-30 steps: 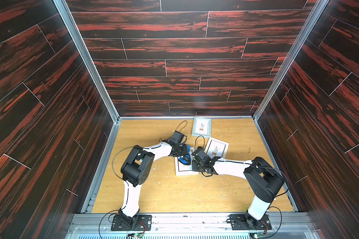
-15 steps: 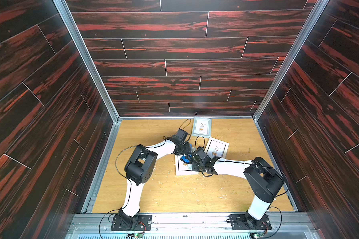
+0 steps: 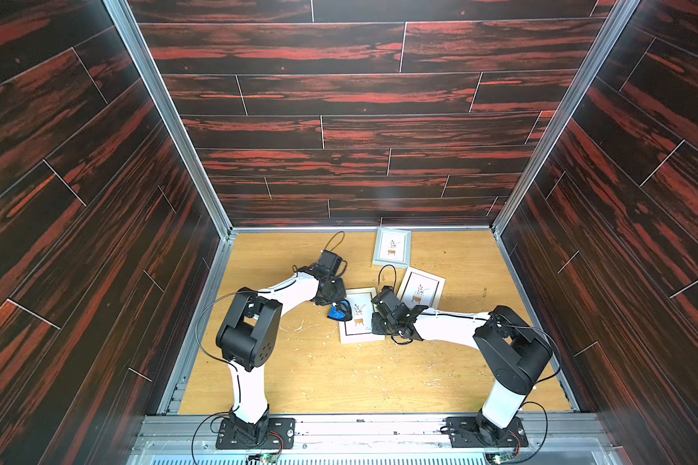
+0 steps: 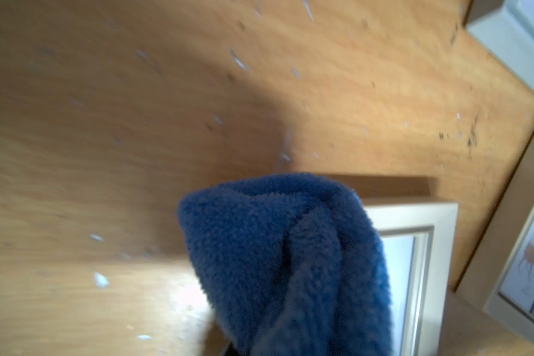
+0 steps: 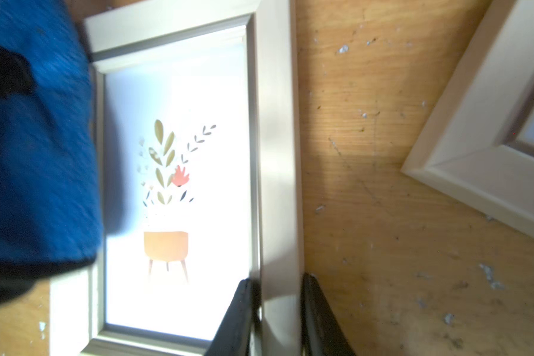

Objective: Wipe the picture frame with a cloth
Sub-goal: Wipe the dirt from the picture frame.

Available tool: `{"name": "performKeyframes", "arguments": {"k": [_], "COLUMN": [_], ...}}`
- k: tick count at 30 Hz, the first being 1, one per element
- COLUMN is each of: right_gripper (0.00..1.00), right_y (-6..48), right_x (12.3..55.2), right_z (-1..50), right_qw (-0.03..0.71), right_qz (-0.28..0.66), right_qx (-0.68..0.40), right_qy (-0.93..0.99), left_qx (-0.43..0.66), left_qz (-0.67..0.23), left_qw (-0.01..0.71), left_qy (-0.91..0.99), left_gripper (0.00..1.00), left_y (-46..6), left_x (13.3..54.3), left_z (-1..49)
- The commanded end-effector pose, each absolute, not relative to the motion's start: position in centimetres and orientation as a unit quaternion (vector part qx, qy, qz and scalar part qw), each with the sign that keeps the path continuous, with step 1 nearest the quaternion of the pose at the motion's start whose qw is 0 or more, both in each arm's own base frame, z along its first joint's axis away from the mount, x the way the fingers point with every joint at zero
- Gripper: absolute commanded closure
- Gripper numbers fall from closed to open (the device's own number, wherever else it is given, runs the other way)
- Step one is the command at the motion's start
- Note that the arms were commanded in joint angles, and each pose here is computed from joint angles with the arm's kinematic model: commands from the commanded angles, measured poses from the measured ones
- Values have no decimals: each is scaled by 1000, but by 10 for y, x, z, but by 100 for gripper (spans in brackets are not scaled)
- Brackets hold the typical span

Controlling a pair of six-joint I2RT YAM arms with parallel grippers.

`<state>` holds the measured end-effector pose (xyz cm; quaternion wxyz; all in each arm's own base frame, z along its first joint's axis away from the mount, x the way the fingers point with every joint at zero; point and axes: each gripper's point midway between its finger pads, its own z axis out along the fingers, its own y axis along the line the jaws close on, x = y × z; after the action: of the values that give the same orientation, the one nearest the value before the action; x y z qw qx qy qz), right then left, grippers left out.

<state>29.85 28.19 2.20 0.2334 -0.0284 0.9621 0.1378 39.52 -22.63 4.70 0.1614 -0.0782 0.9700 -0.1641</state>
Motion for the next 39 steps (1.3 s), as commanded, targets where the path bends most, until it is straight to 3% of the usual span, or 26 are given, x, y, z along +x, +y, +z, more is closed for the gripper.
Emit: {"name": "performKeyframes", "arguments": {"k": [1, 10, 16, 26, 34, 39], "right_gripper": [100, 100, 100, 100, 100, 100], "right_y": [273, 272, 277, 269, 271, 266], "right_x": [297, 297, 298, 296, 297, 296], "right_z": [15, 8, 8, 8, 11, 12], "right_qw": [222, 217, 214, 218, 218, 222], "right_qz": [118, 116, 119, 110, 115, 107], "right_qx": [-21, -20, -21, -16, -15, -14], "right_qy": [968, 969, 969, 970, 969, 969], "left_qx": [-53, -49, -85, -110, -77, -75], "left_qz": [-190, -252, -306, -188, -273, -235], "left_qw": [126, 90, 97, 106, 91, 104], "left_qy": [972, 962, 943, 970, 955, 964], "left_gripper": [100, 100, 100, 100, 100, 100], "left_y": [-263, -281, -299, -196, -279, -258], "left_x": [375, 320, 323, 302, 305, 305], "left_z": [43, 37, 32, 22, 25, 28]}}
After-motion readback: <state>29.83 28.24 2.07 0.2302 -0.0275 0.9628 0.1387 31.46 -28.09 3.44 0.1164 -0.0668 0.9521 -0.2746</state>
